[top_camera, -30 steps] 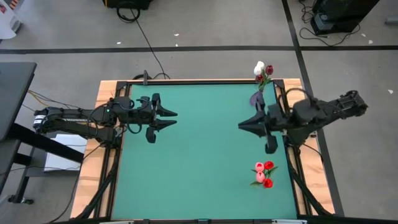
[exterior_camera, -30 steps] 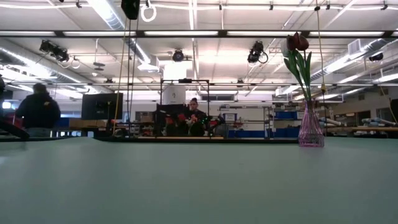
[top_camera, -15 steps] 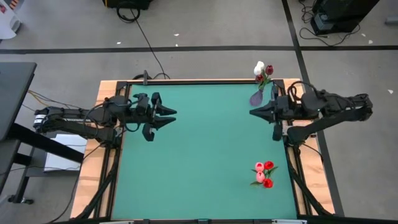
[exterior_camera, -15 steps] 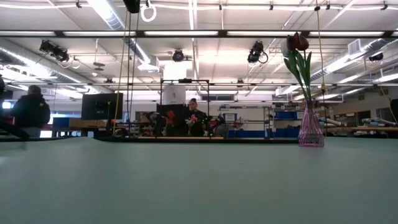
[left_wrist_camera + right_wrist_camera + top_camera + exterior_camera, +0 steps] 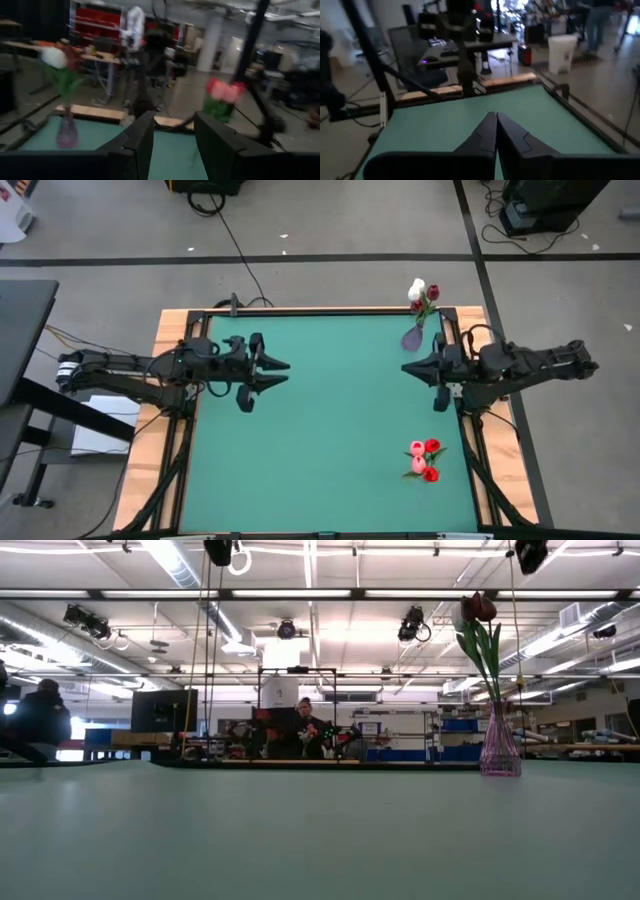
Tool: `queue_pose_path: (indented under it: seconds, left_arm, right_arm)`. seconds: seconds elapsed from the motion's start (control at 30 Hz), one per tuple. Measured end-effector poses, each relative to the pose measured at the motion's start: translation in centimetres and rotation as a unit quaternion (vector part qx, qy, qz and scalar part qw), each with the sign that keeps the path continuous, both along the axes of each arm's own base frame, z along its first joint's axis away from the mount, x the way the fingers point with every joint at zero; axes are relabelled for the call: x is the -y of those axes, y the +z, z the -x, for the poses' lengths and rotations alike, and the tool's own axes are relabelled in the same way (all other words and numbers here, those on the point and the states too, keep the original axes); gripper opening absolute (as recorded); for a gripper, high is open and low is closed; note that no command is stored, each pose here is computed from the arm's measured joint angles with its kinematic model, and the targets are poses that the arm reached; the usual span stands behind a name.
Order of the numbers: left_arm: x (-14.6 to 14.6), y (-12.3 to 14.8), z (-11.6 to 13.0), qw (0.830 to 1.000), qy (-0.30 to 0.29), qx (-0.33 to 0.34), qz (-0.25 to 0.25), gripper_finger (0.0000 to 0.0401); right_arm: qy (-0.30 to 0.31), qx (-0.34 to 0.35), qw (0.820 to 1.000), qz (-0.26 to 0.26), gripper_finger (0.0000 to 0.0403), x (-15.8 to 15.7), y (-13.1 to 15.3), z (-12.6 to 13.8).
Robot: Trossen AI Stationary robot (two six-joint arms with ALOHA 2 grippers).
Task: Sort flowers into vase by color
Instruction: Return to Home Position
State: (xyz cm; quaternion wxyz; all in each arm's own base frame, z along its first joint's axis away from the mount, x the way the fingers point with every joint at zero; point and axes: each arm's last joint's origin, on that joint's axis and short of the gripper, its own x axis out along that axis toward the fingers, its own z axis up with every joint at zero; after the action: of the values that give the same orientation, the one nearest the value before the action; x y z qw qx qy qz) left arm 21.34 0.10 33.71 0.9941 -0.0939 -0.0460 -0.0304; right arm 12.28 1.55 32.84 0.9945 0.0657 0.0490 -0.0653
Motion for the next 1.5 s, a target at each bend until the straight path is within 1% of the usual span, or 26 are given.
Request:
queue_pose_path:
  seconds: [0.07, 0.13, 0.2, 0.3, 0.33, 0.37, 0.5, 0.6, 0.67, 0.73, 0.83, 0.93, 1.03, 1.13, 1.2, 1.4, 1.5]
  left_arm:
    - [-0.3, -0.1, -0.2, 1.000, 0.031, -0.003, 0.004, 0.0143]
    - [-0.5, -0.4, -0.3, 0.999, 0.046, -0.015, -0.004, 0.0128]
    - [-0.4, -0.4, -0.3, 0.998, 0.055, -0.017, -0.026, 0.0097]
    - [-0.1, -0.6, 0.1, 0.996, 0.054, -0.034, -0.062, 0.0033]
    - [-0.1, -0.7, 0.2, 0.995, 0.054, -0.044, -0.069, 0.0017]
    - [-0.2, -0.9, 0.4, 0.994, 0.055, -0.059, -0.072, 0.0010]
    - [-0.2, -2.1, 0.7, 0.988, 0.054, -0.123, -0.082, 0.0004]
    - [-0.2, -2.3, 0.8, 0.985, 0.051, -0.132, -0.098, 0.0003]
    - [-0.3, -2.6, 0.7, 0.986, 0.055, -0.119, -0.102, 0.0003]
    - [-0.5, -3.9, 1.1, 0.989, 0.062, -0.102, -0.089, 0.0002]
    - [-0.7, -6.7, 2.0, 0.994, 0.070, -0.060, -0.049, 0.0002]
    - [-0.7, -9.5, 3.3, 0.997, 0.077, -0.027, -0.003, 0.0001]
    - [-0.7, -11.0, 4.8, 0.995, 0.095, 0.003, 0.030, 0.0001]
    - [-0.8, -11.8, 6.3, 0.993, 0.115, 0.024, 0.033, 0.0001]
    - [-0.8, -12.3, 7.2, 0.991, 0.124, 0.032, 0.024, 0.0001]
    - [-0.8, -14.1, 9.0, 0.991, 0.129, 0.022, 0.020, 0.0000]
    - [-0.8, -14.8, 9.5, 0.991, 0.130, 0.021, 0.019, 0.0000]
  right_arm:
    - [-0.013, -0.012, 1.000, -0.007, 0.0016, 0.3, -0.6, 0.3]
    - [-0.020, -0.012, 1.000, -0.007, 0.0008, 0.5, -0.9, 0.7]
    - [-0.019, -0.006, 1.000, -0.006, 0.0005, 0.6, -1.2, 1.3]
    - [-0.004, 0.008, 1.000, 0.001, 0.0006, 0.7, -1.8, 2.2]
    - [-0.003, 0.010, 1.000, 0.000, 0.0005, 0.7, -2.1, 2.5]
    - [0.001, 0.013, 1.000, -0.002, 0.0004, 0.7, -2.5, 2.8]
    - [0.018, 0.024, 1.000, -0.010, 0.0003, 0.7, -4.5, 3.3]
    - [0.022, 0.036, 0.999, -0.019, 0.0002, 0.7, -5.7, 3.3]
    - [0.022, 0.040, 0.999, -0.020, 0.0002, 0.7, -6.3, 3.1]
    - [0.023, 0.048, 0.998, -0.021, 0.0002, 0.6, -6.6, 3.0]
    - [0.025, 0.053, 0.998, -0.022, 0.0002, 0.6, -6.9, 2.9]
    - [0.032, 0.054, 0.998, -0.016, 0.0002, 0.6, -6.9, 2.9]
    - [0.036, 0.053, 0.998, -0.008, 0.0002, 0.6, -6.9, 3.0]
    - [0.040, 0.055, 0.998, -0.007, 0.0002, 0.6, -6.9, 3.0]
    - [0.047, 0.055, 0.997, -0.007, 0.0002, 0.5, -6.9, 3.0]
    - [0.054, 0.032, 0.997, -0.038, 0.0002, 0.4, -8.8, 2.6]
    - [0.057, 0.046, 0.997, -0.041, 0.0002, 0.4, -9.5, 2.5]
